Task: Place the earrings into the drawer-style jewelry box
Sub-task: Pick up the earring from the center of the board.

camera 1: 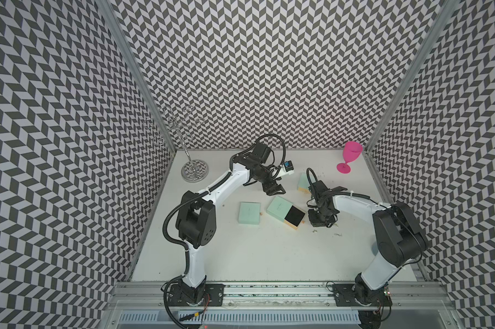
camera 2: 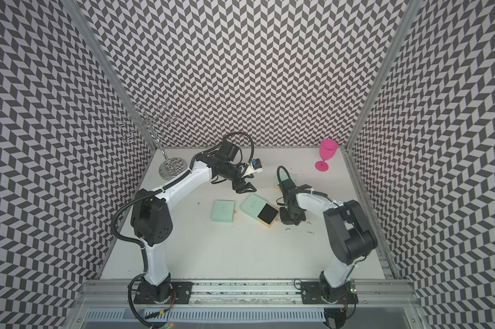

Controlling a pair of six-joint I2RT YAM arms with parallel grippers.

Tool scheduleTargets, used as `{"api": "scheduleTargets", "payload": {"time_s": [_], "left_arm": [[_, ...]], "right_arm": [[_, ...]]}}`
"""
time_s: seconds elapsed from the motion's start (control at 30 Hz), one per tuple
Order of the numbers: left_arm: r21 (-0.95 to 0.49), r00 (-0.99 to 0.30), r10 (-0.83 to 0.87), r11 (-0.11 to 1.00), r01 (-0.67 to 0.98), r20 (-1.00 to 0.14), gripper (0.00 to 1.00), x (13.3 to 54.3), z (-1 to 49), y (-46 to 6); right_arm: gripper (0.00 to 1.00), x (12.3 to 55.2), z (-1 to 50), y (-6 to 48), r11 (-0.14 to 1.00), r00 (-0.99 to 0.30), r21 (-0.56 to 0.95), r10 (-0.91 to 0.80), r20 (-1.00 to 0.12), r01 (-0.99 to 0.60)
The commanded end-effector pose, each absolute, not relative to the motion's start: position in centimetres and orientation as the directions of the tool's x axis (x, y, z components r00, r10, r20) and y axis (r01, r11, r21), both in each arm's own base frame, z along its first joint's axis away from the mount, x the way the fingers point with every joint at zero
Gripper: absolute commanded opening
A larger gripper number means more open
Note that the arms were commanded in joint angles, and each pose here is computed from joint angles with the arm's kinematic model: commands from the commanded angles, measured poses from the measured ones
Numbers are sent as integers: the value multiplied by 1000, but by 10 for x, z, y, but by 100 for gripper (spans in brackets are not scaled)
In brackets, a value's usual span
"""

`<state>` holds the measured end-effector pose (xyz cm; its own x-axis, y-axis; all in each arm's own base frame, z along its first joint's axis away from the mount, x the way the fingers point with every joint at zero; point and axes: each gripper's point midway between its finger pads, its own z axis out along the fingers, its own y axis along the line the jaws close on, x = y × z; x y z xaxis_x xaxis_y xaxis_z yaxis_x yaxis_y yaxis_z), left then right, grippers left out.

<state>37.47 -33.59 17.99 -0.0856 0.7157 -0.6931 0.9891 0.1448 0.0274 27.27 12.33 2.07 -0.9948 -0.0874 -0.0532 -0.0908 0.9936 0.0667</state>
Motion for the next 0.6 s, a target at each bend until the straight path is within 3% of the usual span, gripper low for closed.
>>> {"api": "scheduleTargets", "payload": {"time_s": [0.0,0.57], "left_arm": [[43,-63,692,135,990,-719,75,371,197,-334],[38,-65,692,133,990,-719,75,371,193,-332]], "right_arm": [[19,278,22,122,993,-992,28,-112,-64,-114],[14,265,16,120,991,-990,-16,-133,-42,-133]]}}
